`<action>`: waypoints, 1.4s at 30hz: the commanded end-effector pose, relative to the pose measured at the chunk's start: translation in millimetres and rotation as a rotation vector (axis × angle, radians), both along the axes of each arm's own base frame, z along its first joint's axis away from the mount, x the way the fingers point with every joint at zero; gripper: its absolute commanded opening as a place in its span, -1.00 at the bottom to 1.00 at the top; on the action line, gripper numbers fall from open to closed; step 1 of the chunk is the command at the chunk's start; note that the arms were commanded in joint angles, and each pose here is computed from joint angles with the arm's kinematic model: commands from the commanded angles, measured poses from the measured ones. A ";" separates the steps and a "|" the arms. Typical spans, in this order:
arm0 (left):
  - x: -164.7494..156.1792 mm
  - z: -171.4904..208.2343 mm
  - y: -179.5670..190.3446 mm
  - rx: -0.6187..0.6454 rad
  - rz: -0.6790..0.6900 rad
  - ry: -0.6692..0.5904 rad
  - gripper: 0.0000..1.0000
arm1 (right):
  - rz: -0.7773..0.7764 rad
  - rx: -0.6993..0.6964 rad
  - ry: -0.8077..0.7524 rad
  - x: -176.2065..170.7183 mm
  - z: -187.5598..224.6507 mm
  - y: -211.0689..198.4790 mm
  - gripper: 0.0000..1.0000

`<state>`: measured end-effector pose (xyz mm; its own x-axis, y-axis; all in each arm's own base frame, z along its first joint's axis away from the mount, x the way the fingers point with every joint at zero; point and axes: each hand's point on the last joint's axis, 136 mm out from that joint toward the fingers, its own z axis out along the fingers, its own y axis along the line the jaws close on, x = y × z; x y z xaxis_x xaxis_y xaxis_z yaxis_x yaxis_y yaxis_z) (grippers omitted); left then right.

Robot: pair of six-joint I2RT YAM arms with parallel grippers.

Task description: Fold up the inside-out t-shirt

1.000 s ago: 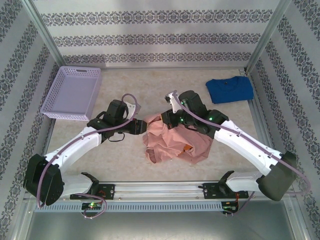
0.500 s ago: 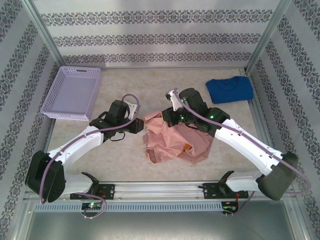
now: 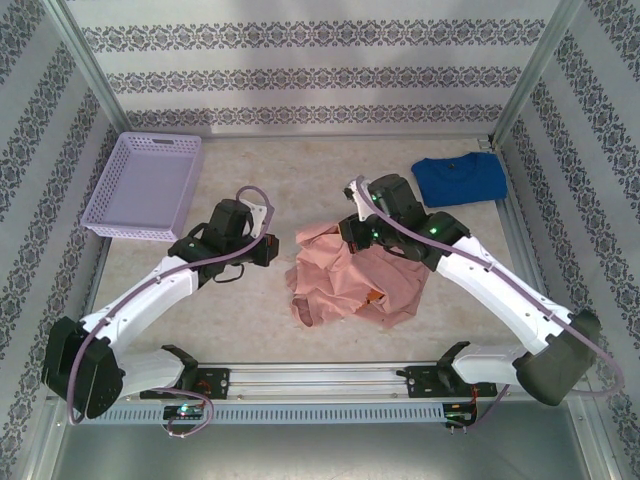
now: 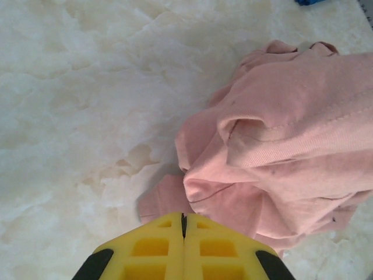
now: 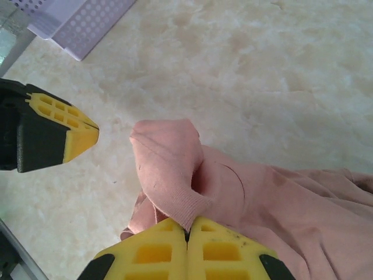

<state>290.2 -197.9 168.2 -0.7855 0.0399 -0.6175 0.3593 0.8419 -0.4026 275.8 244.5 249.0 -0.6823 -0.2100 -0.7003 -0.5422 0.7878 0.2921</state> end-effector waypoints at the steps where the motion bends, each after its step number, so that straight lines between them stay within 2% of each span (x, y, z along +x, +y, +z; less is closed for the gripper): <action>1: -15.5 12.5 -30.7 -0.214 -0.077 0.065 -0.63 | 0.033 0.035 0.000 -8.1 -3.2 -5.7 -1.00; 2: -16.7 17.1 -40.3 -0.291 -0.088 0.089 -0.52 | 0.021 0.034 0.013 -8.7 -8.7 -11.0 -1.00; 5: -16.8 27.7 -57.0 -0.438 -0.111 0.128 -0.36 | -0.007 0.033 0.040 -13.2 -21.2 -23.1 -1.00; 14: -4.4 25.7 -77.0 -0.572 -0.129 0.187 -0.10 | -0.035 0.041 0.069 -18.8 -35.4 -32.7 -1.00; 19: 9.4 11.1 -73.7 -0.516 -0.085 0.187 -0.01 | -0.030 0.052 0.063 -19.3 -31.3 -31.6 -1.00; 22: 15.3 14.1 -79.2 -0.515 -0.106 0.167 0.05 | -0.021 0.065 0.053 -20.2 -25.1 -30.2 -1.00; 28: 9.3 -5.5 -77.7 -0.212 -0.157 0.046 0.34 | -0.014 0.097 0.041 -18.0 -7.3 -25.9 -1.00; 34: 7.2 -11.3 -79.2 -0.170 -0.199 -0.023 0.54 | -0.013 0.100 0.032 -14.2 -0.1 -24.7 -1.00; 39: 11.9 -26.1 -73.4 -0.075 -0.191 -0.040 0.55 | -0.004 0.104 0.032 -12.8 3.5 -22.9 -1.00; 42: 17.7 -30.6 -70.9 -0.051 -0.166 -0.041 0.50 | -0.004 0.108 0.032 -12.5 3.4 -22.6 -1.00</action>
